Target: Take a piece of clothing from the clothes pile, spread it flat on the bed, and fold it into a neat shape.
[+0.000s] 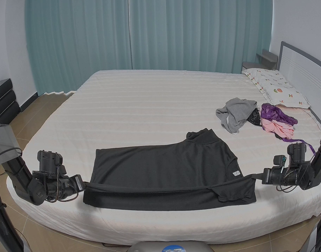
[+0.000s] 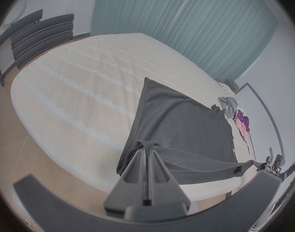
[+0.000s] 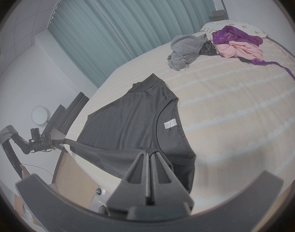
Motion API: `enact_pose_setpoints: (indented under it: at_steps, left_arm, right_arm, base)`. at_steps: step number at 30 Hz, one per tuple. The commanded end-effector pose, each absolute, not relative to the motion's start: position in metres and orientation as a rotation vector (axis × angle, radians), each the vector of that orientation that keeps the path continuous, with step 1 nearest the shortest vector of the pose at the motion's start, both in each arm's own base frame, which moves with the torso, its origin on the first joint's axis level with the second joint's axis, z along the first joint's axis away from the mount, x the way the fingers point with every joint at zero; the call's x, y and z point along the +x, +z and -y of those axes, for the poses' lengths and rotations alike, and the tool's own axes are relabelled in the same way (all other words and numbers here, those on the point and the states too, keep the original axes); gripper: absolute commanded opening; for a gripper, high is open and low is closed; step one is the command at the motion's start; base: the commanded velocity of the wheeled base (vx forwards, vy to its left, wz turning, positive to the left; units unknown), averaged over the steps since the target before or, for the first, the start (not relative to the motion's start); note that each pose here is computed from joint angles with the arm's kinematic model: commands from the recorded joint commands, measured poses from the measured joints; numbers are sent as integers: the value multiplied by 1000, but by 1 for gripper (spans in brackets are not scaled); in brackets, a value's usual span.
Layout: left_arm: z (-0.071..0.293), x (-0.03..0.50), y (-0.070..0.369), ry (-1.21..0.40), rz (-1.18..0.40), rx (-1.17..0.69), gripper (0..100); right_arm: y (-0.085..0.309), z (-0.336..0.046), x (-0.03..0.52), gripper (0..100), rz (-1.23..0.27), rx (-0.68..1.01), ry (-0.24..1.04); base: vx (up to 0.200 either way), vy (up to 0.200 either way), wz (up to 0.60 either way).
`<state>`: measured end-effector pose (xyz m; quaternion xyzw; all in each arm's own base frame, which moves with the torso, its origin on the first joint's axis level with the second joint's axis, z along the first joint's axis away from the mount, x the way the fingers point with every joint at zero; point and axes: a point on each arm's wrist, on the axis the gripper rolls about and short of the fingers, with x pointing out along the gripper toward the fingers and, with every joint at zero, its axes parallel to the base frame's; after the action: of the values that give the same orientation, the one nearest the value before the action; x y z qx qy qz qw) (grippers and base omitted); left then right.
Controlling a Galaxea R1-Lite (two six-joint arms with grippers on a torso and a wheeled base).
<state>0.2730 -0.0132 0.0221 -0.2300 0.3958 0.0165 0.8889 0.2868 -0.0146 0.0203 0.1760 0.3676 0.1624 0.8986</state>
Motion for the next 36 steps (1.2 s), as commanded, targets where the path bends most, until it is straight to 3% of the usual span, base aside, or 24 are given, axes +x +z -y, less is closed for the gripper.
enact_pose_setpoints:
  at_steps: [1,18,19,23,24,31,36]
  left_arm:
    - [14,281,10,41,-851,-478,0]
    - [17,318,-23,75,-877,-548,0]
    - [18,320,-24,78,-876,-558,0]
    - [20,322,-27,77,-882,-562,0]
    - [20,322,-27,75,-881,-561,100]
    - [20,322,-22,94,-867,-619,100]
    - [15,318,-2,91,-817,-650,100]
  right_arm:
    - [8,14,292,0,-793,370,333]
    - [-20,9,318,0,-836,436,312]
    - [-20,9,318,100,-836,436,312]
    - [-26,8,319,100,-853,441,309]
    - [-26,8,318,100,-855,443,308]
    - [-20,11,307,100,-861,465,300]
    - [-10,6,296,100,-842,586,263]
  base:
    - [0,0,0]
    - [0,0,0]
    - [0,0,0]
    - [0,0,0]
    - [0,0,0]
    - [0,0,0]
    - [0,0,0]
